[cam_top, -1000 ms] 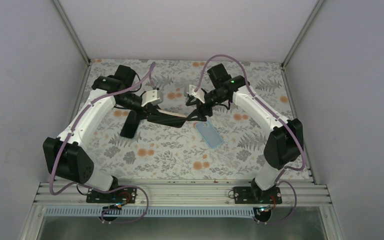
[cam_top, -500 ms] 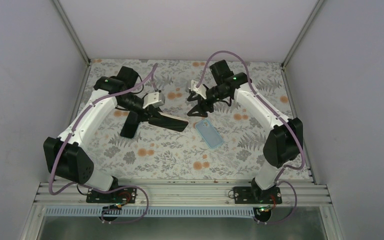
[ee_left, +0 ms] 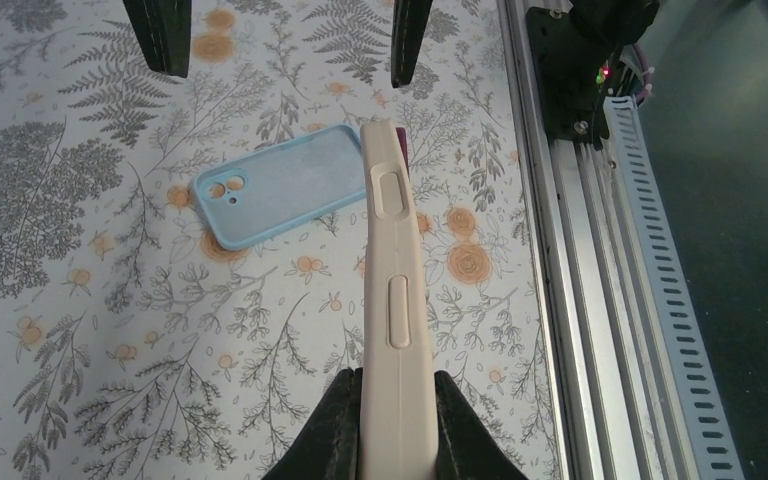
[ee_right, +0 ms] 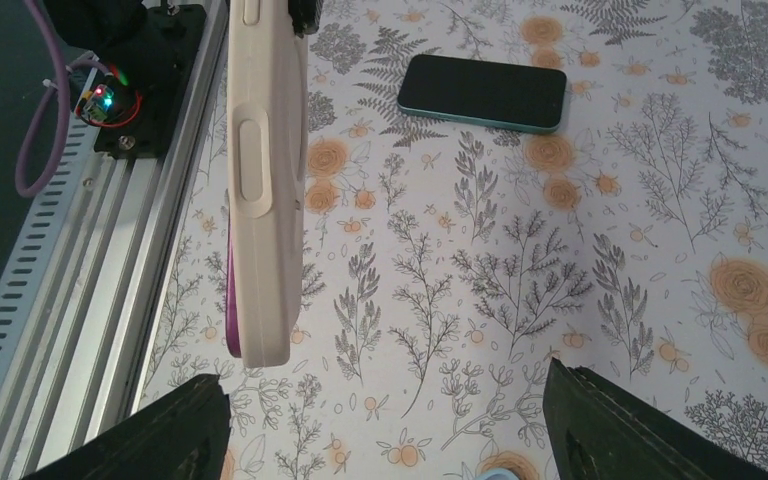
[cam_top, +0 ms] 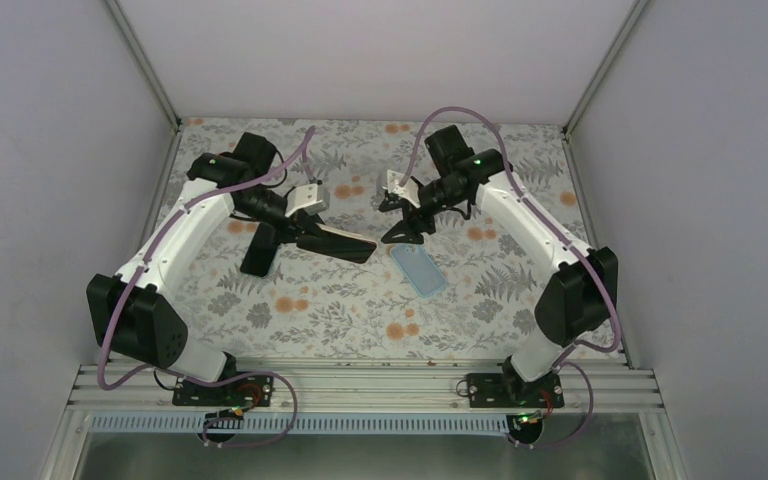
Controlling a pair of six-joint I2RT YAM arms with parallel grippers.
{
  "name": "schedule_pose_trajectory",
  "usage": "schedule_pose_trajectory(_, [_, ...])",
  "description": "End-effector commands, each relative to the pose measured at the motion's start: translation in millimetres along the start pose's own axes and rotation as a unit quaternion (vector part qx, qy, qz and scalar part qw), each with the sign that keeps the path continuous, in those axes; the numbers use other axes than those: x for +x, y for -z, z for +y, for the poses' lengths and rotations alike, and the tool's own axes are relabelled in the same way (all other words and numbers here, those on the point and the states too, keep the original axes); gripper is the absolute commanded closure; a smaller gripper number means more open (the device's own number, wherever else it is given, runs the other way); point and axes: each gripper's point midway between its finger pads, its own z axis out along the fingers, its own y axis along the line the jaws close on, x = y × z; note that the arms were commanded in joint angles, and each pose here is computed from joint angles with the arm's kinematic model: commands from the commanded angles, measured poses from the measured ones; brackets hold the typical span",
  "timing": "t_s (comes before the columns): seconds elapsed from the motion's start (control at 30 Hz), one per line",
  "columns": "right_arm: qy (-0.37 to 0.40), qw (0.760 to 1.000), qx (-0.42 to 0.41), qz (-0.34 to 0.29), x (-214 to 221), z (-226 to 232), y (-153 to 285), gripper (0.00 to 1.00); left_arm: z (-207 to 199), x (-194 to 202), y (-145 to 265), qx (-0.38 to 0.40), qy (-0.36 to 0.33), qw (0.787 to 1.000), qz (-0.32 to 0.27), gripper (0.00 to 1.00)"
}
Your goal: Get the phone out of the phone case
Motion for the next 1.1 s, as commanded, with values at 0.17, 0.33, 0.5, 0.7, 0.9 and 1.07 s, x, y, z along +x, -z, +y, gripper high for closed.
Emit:
schedule_pose_trajectory(0.17, [0.009, 0.999, -0.027, -0.014, -7, 16, -6, 0.20, -4, -18, 6, -0.003, -0.028, 0.999, -0.032, 0.98])
schedule_pose_trajectory(0.33, [-0.002, 0.999, -0.031, -0.011, -1, 10, -21, 0.21, -4, -19, 5, -0.001, -0.029, 0.999, -0.033, 0.98])
schedule_pose_trajectory(0.5, [-0.003, 1.000, -0.026, -0.012, -1, 4, -23, 0.21, -6, -18, 6, 0.000, -0.029, 0.999, -0.033, 0.98])
schedule_pose_trajectory(0.7, [-0.008, 1.000, -0.021, -0.023, -2, -2, -14, 0.22, -7, -16, 5, 0.000, -0.028, 0.999, -0.029, 0.98])
schedule_pose_trajectory(0.9, [-0.009, 1.000, -0.020, -0.022, -1, -3, -12, 0.22, -7, -18, 6, 0.000, -0.030, 0.999, -0.033, 0.98])
schedule_pose_trajectory(1.07, [-0.009, 1.000, -0.020, -0.022, -2, -4, -12, 0.22, -7, -19, 6, 0.000, -0.030, 0.999, -0.033, 0.98])
